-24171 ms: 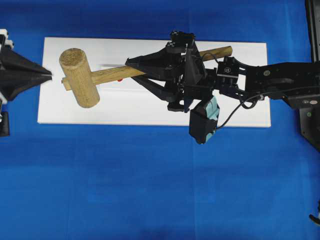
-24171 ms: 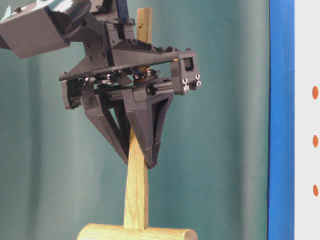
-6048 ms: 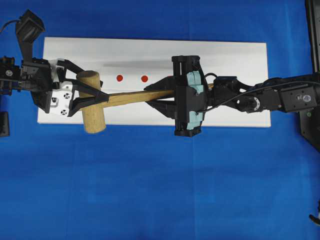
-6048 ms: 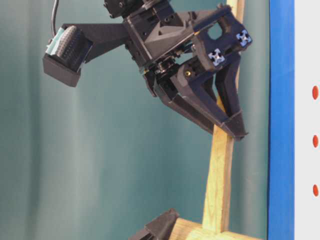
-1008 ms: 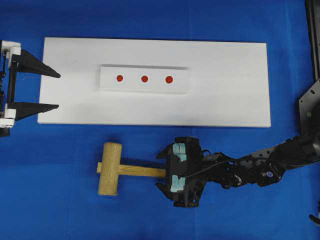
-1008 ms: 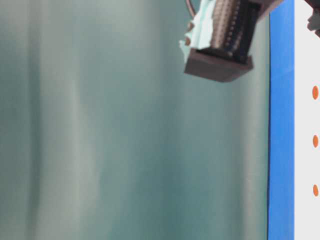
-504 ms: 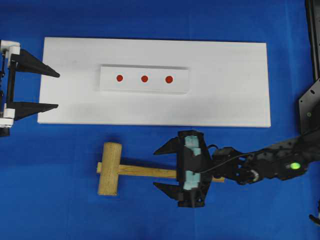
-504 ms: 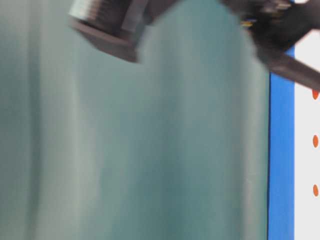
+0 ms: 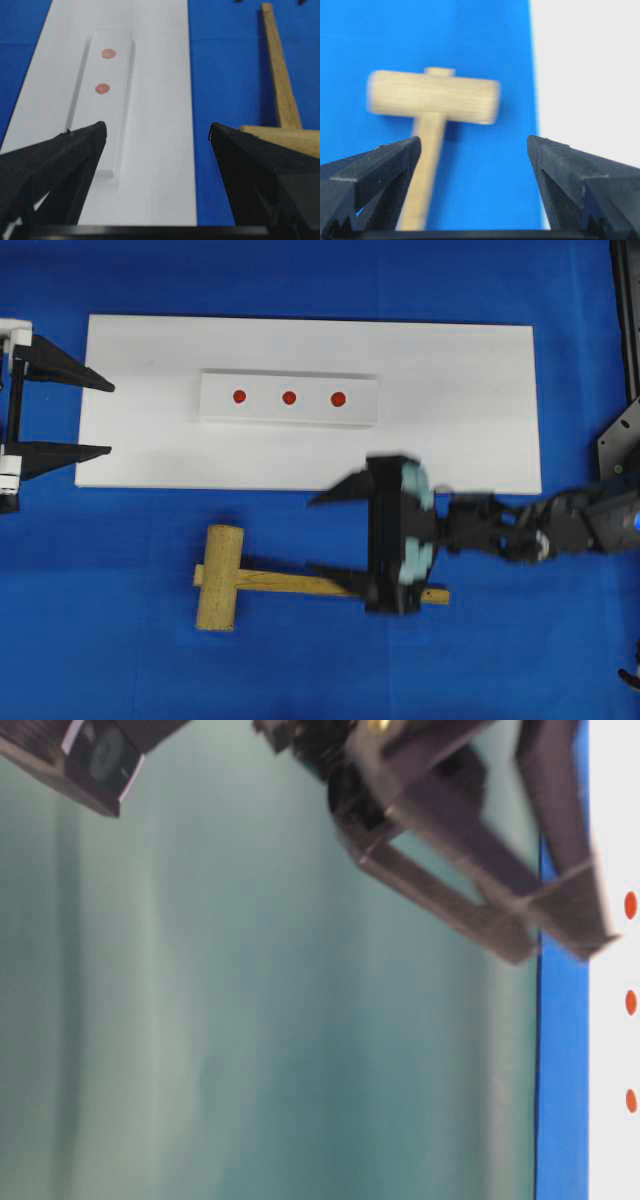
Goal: Hit the mark with a hammer.
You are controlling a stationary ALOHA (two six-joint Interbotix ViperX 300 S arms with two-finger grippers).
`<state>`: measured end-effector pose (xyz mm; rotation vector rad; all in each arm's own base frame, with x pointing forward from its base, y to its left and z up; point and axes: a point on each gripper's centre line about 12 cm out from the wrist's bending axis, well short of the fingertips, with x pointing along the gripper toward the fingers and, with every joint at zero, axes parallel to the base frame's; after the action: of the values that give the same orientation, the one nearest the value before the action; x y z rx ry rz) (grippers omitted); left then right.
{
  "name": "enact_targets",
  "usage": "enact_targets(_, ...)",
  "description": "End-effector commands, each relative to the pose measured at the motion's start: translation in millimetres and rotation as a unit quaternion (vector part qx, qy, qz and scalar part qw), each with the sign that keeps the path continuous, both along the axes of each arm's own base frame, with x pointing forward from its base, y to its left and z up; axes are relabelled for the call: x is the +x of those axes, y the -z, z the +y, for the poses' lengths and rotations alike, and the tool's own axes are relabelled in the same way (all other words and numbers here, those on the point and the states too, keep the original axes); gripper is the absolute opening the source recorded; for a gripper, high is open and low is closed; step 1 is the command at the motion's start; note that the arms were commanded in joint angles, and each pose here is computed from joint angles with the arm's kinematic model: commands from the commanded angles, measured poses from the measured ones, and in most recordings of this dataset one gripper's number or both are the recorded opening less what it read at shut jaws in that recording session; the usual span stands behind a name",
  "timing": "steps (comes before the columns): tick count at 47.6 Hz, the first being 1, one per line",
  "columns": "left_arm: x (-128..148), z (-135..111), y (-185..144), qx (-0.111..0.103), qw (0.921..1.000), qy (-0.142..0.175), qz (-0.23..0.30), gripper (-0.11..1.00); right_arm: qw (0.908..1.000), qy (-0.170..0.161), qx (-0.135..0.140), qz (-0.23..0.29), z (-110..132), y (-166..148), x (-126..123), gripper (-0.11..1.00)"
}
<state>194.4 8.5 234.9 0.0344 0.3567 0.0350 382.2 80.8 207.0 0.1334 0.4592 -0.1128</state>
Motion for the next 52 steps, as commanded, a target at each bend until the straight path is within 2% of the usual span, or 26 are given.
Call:
enact_targets(1, 1.5, 0.1, -3.4, -0.001, 1.0, 0.0, -0.005, 0.82, 0.9995, 0.017, -0.001, -0.026, -23.5, -24.2, -2.5, 0.81)
enact_targets(11, 1.6, 0.1, -3.6, -0.001, 1.0, 0.0, -0.005, 0.82, 0.999, 0.038, -0.004, -0.021, -76.7, -34.5, -16.9, 0.81)
enact_targets(19, 1.4, 0.1, -3.9, 0.0, 1.0, 0.0, -0.006, 0.82, 0.9988, 0.047, 0.009, -0.012, -99.8, -33.5, -25.2, 0.81)
enact_targets(28, 1.4, 0.1, -3.9, 0.0, 1.0, 0.0, -0.006, 0.82, 0.9986, 0.036, 0.006, -0.038, -99.6, -52.5, -43.4, 0.8)
enact_targets(41, 1.1, 0.0, -3.6, 0.0, 1.0, 0.0, -0.006, 0.82, 0.9928, 0.037, 0.005, -0.114, -100.0, -84.4, -114.8, 0.8)
enact_targets(52, 0.6, 0.0, -4.5, 0.0, 1.0, 0.0, -0.008, 0.82, 0.99, 0.032, 0.005, -0.137, -98.4, -76.4, -155.5, 0.8)
